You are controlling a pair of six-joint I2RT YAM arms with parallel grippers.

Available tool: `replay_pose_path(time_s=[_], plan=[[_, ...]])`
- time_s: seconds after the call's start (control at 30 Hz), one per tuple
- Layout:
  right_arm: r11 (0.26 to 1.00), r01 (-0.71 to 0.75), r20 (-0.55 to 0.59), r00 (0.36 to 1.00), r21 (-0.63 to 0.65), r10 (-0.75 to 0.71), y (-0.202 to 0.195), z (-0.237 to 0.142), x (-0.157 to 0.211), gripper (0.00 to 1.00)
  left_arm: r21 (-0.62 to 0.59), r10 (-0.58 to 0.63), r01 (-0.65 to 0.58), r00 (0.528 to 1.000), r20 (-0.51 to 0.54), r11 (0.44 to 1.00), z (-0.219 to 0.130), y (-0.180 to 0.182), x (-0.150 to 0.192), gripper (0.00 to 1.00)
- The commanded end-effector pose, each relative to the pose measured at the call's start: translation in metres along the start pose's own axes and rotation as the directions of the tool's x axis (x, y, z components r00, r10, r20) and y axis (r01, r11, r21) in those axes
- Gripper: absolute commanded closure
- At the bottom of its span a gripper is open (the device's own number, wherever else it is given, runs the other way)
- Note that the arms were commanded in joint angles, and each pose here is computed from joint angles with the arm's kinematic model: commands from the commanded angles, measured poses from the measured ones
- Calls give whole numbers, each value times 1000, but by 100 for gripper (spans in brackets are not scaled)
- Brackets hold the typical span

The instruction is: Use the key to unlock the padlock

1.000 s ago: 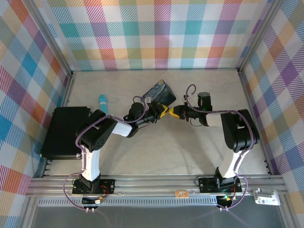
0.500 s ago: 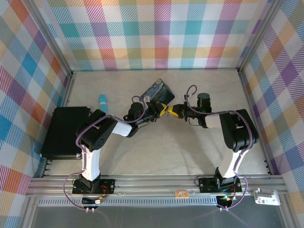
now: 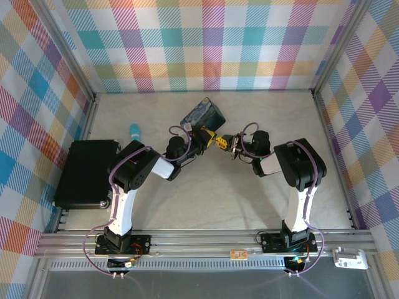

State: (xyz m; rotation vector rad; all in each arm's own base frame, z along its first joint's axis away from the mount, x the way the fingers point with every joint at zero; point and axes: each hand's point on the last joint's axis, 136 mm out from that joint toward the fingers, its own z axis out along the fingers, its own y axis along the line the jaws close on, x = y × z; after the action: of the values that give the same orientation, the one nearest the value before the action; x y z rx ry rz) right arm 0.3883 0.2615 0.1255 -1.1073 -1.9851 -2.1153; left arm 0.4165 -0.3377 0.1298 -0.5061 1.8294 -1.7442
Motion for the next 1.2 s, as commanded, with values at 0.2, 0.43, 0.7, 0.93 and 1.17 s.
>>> replay_pose_path(time_s=[0.2,0.43,0.7,0.93,1.17], plan=[[995,-20,-139,990,-100,6,27,21,54,100,20,32,-29,987,-158,999,4,-9,49,100],[991,123,-99,987,-45,-127,-10,24,29,97,-19,39,-43,988,-148,999,5,-16,42,100],[918,396,-32,918,-11,-396,-33,12,2,88,-86,51,-62,992,-118,994,1,-16,31,100],[845,529,-33,849,76,-528,-47,-1,-8,60,-135,73,-86,993,-97,987,1,-12,25,100],[733,634,-43,763,249,-645,-49,-25,-18,52,-200,130,-149,986,-108,968,-3,-9,21,100]])
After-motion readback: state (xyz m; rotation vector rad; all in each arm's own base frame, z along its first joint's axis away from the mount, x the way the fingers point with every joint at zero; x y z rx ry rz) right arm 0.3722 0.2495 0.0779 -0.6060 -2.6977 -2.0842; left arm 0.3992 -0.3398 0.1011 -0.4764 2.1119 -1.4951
